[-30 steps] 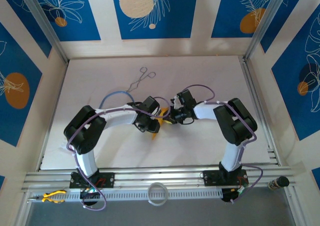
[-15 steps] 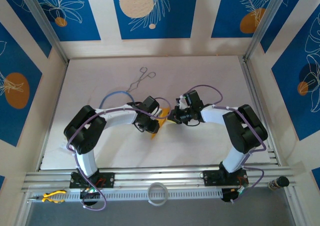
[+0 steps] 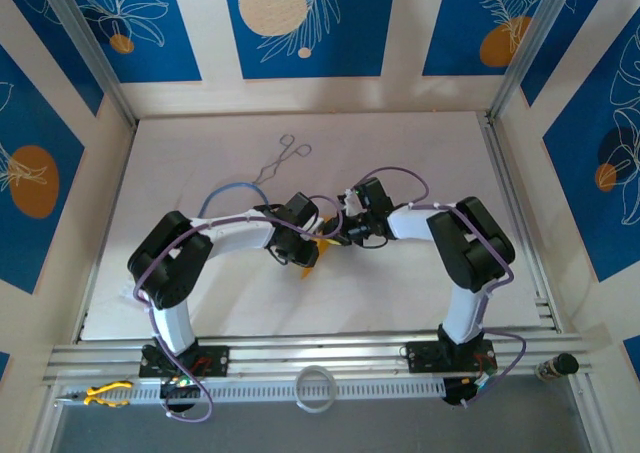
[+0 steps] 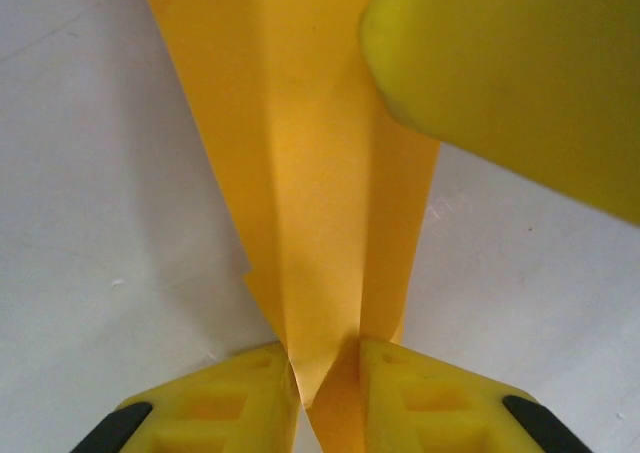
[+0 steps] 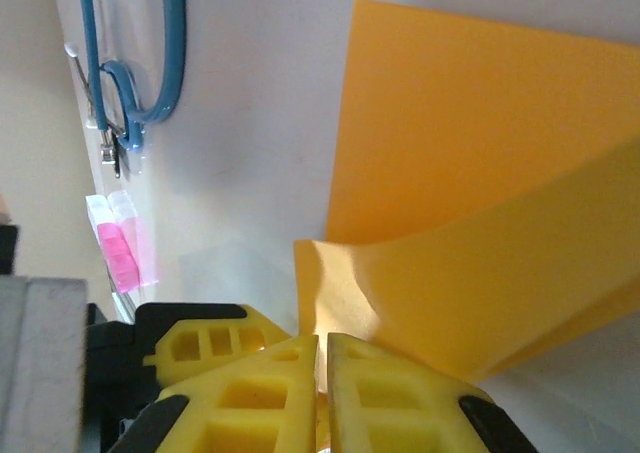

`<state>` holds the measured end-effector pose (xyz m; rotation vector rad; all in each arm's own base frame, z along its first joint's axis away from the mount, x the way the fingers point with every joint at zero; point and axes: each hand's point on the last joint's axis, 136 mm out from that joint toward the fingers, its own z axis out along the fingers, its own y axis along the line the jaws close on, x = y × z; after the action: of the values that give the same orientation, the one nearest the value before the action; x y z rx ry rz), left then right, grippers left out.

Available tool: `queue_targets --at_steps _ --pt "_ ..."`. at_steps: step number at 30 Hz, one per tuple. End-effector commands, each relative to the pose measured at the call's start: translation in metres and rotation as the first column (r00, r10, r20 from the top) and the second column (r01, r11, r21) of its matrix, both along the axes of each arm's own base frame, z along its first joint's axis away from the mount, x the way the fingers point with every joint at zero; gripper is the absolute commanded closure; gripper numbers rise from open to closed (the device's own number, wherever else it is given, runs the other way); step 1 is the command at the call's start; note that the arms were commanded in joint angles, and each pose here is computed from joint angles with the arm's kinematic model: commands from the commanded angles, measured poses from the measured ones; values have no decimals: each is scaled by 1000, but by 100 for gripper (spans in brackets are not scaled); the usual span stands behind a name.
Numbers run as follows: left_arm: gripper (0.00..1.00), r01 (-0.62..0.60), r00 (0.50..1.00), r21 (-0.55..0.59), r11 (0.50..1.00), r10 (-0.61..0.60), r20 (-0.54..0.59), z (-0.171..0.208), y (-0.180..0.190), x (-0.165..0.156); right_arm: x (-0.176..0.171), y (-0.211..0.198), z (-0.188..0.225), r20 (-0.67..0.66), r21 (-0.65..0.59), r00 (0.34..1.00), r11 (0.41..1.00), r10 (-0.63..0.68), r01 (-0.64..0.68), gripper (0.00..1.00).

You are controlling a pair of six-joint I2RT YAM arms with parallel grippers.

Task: Fold a paper plane with a square sheet of paper (pick it up from the middle)
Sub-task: Fold the wing for the fifth time at the center of the table.

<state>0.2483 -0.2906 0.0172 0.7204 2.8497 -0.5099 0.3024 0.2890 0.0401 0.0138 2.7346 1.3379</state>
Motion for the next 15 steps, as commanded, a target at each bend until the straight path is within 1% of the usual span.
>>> queue_targets --at_steps 1,10,12,13,15 --pt "77 67 987 -25 997 -70 -145 -29 -6 -38 3 5 -4 -6 4 1000 1000 6 -6 90" --pt "78 68 986 -27 997 -71 -149 -31 0 -44 4 -12 -37 -63 -70 996 996 -63 58 90" --pt "79 63 987 -33 997 -67 -149 -31 1 -46 2 -17 -47 -90 -108 993 992 -80 70 91" --pt "78 59 987 -42 997 -64 -149 -29 0 -47 0 -18 -50 -99 -114 992 991 -79 67 91" --pt "71 55 987 -69 996 -64 -147 -22 -2 -49 -2 -19 -53 -110 -124 990 990 -83 69 91"
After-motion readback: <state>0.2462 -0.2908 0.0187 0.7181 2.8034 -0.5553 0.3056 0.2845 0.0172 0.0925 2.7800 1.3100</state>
